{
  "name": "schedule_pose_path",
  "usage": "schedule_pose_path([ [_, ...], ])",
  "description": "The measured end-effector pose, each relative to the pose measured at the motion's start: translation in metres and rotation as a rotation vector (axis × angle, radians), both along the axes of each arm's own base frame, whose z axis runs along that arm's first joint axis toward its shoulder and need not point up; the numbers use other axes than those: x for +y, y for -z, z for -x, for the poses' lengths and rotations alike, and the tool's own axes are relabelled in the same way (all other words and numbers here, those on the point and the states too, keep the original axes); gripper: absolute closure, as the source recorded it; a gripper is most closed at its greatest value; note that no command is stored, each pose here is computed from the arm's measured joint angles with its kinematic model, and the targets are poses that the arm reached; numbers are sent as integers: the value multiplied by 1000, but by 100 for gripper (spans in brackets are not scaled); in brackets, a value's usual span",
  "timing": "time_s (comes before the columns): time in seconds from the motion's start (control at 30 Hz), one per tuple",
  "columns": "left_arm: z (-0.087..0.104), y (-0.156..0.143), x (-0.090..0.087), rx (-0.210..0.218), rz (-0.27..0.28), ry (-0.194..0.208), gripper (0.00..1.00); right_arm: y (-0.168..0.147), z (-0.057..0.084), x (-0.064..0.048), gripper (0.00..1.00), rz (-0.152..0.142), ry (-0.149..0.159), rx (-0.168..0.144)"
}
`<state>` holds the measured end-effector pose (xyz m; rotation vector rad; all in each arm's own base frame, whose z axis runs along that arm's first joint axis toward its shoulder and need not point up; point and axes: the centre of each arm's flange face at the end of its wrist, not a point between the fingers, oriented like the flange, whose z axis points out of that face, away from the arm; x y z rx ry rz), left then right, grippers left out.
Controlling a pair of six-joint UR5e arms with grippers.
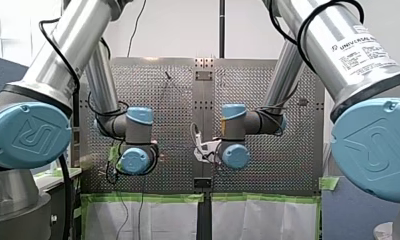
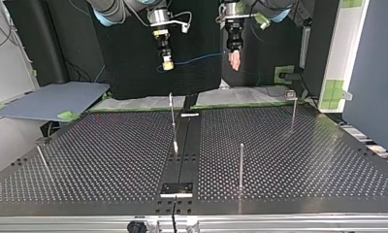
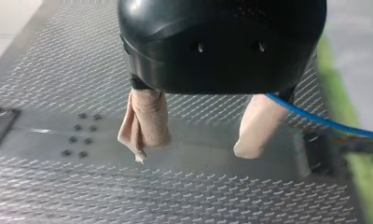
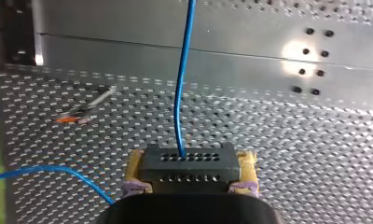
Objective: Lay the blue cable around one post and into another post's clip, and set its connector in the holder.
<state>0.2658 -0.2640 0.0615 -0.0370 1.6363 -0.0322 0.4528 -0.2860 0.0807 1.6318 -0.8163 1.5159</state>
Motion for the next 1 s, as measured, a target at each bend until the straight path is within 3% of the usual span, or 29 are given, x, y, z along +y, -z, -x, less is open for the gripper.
schedule_pose_path([
  [0.17, 26, 20, 11, 95, -16, 10, 0, 12, 11, 13, 88, -49, -3, 51],
  [0.37, 31, 24, 15, 118, -17, 9, 0, 17, 15, 17, 88, -79, -3, 82],
  [0.8, 28, 23, 12, 115, -24, 9, 0, 16, 15, 16, 88, -80, 1, 89],
  [1.0, 18, 6, 5, 95, -28, 11, 0, -17, 0, 4, 88, -55, 17, 47],
])
